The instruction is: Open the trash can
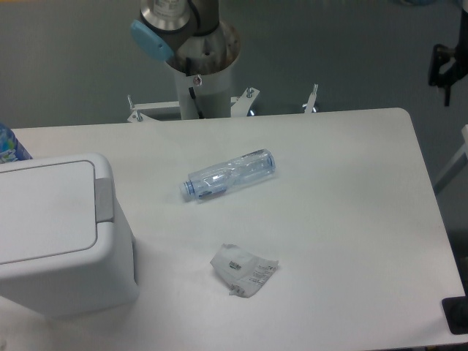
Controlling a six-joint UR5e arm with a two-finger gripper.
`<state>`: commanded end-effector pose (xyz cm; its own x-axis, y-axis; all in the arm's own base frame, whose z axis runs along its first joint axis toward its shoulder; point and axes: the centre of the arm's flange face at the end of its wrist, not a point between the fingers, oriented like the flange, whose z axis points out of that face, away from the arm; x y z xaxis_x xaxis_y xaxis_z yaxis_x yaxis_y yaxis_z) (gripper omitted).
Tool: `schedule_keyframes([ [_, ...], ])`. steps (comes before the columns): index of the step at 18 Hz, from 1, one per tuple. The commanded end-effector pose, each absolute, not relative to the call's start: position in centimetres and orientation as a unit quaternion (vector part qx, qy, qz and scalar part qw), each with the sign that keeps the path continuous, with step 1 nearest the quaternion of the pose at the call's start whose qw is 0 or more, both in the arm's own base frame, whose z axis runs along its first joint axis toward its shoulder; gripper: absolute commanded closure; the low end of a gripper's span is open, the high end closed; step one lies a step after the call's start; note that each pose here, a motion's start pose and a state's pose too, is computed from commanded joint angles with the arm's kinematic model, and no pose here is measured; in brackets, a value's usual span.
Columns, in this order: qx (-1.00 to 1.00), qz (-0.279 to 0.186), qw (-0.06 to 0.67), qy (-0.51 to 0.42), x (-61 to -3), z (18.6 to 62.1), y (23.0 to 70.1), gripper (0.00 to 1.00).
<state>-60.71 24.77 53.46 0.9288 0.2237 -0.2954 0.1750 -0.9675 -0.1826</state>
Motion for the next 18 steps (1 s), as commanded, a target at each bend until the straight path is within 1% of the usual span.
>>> schedule_keyframes([
  [5,-0.978,0.166,0.077,-0.104,-60.5,54.2,24.8,0.0],
  [9,-0.971,0.157,0.091,-0.157,-60.4,54.0,25.4,0.0],
  [18,-0.964,0.149,0.099,-0.197,-60.7,53.6,25.1,0.0],
])
